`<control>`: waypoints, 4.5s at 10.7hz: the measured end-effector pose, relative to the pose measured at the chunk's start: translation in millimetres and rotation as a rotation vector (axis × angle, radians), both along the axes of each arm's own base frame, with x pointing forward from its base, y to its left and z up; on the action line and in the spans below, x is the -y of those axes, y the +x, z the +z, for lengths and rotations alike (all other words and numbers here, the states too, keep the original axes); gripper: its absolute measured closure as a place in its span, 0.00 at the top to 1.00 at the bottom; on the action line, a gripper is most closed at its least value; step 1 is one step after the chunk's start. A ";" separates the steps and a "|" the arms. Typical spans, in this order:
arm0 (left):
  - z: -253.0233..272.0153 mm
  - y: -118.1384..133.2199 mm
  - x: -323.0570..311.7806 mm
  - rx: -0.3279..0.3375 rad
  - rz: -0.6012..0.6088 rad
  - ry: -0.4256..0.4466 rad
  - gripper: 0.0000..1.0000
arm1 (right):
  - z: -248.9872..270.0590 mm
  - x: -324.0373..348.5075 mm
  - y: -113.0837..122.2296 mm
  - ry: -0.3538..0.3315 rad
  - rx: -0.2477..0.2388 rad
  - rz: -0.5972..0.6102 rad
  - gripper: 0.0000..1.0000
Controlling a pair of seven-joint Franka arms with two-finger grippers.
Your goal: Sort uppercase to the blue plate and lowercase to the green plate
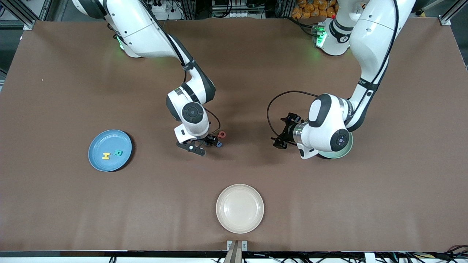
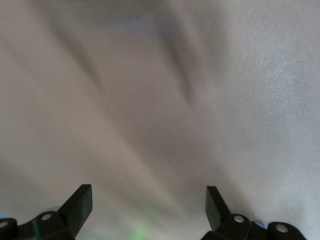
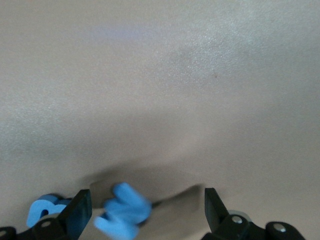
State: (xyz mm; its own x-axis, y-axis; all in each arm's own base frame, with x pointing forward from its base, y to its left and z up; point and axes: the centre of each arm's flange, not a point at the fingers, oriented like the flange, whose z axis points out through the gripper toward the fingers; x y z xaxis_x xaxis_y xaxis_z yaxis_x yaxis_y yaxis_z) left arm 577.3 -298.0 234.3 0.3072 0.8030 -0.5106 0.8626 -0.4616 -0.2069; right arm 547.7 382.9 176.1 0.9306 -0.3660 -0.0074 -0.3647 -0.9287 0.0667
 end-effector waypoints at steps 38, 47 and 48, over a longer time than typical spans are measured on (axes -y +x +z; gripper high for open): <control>-15.2 -12.5 62.8 0.032 0.062 0.001 1.00 | 48.8 59.3 4.9 0.063 0.002 -0.363 0.34; 74.2 -7.3 177.3 0.804 -0.316 0.247 1.00 | 71.7 320.0 71.8 -0.013 -0.080 -0.026 0.34; 75.0 -18.6 193.4 0.881 -0.404 0.274 1.00 | 71.3 336.9 72.7 -0.021 -0.086 -0.003 0.34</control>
